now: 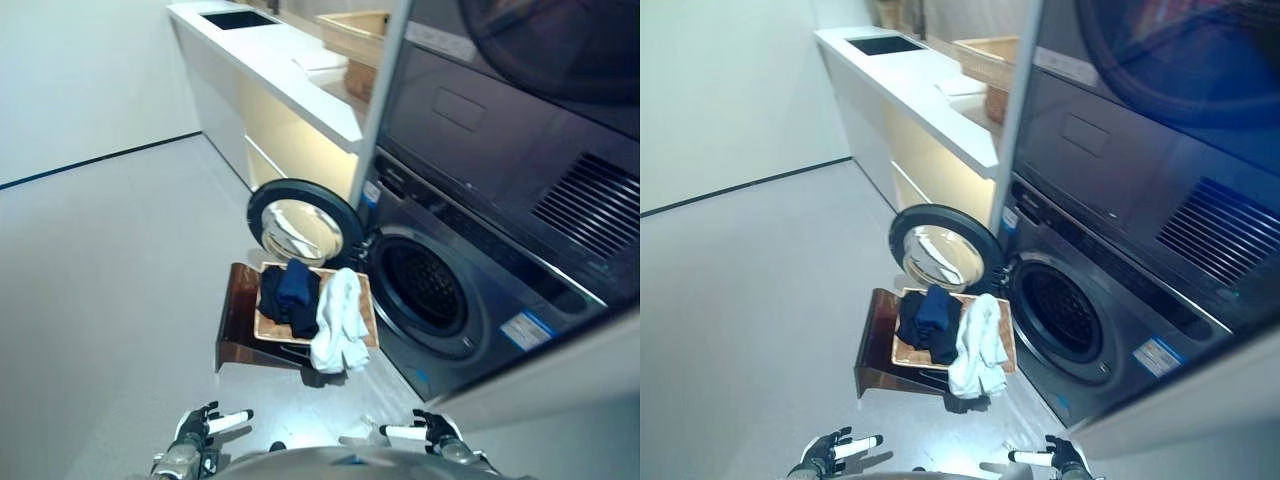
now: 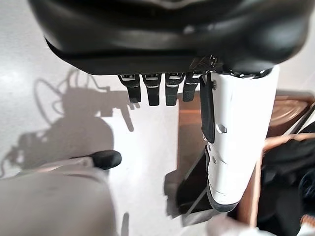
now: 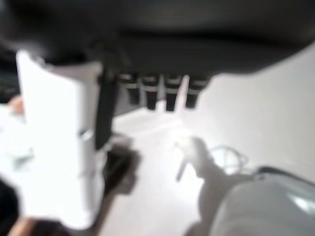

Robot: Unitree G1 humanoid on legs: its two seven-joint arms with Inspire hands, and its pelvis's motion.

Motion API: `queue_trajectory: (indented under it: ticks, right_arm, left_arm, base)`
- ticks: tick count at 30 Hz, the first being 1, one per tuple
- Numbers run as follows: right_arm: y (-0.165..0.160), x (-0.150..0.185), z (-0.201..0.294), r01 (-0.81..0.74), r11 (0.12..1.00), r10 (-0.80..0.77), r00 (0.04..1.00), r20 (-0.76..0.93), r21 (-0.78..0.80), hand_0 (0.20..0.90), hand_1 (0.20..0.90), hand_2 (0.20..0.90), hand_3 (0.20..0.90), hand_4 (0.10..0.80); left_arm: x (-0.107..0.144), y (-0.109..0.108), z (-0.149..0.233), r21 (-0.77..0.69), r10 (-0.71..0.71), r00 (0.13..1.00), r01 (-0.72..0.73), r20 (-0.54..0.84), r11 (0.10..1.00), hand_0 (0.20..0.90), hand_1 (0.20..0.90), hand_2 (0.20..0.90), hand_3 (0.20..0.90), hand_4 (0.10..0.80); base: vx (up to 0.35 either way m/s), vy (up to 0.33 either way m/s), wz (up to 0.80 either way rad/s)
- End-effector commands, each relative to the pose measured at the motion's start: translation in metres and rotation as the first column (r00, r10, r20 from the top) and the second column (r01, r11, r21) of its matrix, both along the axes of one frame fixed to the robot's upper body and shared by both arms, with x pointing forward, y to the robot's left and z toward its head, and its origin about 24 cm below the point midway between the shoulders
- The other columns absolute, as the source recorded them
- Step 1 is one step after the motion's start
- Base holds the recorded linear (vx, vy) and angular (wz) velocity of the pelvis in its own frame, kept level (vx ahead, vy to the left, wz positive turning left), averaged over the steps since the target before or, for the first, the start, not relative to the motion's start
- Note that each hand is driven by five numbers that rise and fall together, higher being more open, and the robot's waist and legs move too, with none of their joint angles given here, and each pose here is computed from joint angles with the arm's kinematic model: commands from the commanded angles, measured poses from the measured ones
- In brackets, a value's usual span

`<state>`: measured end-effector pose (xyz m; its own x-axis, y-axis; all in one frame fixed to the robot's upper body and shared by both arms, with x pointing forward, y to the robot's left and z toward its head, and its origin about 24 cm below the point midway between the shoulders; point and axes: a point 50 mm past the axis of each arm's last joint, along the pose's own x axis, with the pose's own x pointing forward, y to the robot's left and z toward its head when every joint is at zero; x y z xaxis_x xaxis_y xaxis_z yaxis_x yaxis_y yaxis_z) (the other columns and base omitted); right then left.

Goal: Pick up the clothes and place them into the washing machine

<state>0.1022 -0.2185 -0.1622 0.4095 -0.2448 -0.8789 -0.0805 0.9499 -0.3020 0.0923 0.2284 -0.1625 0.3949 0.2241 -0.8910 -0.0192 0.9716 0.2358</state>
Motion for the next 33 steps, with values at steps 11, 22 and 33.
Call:
queue_trajectory:
  ticks: [11,22,33]
  right_arm:
    - [-0.018,-0.004,0.004,0.072,0.996,-0.071,0.997,0.027,-0.049,0.9,0.9,0.9,0.9,0.8]
    - [-0.011,0.074,0.034,-0.031,0.998,0.048,0.952,0.302,-0.059,0.9,0.9,0.9,0.9,0.8]
    - [0.008,0.149,0.079,-0.18,0.964,0.255,0.836,0.485,-0.196,0.9,0.9,0.9,0.9,0.8]
  left_arm:
    - [0.003,0.017,0.005,0.03,-0.011,1.0,0.01,0.021,0.999,0.9,0.9,0.9,0.9,0.8]
    - [-0.01,0.016,0.002,0.03,0.02,1.0,-0.02,0.005,0.999,0.9,0.9,0.9,0.9,0.8]
    - [0.024,0.021,0.013,0.06,0.088,0.987,-0.097,0.135,0.993,0.9,0.9,0.9,0.9,0.8]
  base:
    - [0.169,0.048,0.17]
    - [0.083,-0.012,-0.15]
    - [0.014,-0.059,0.07]
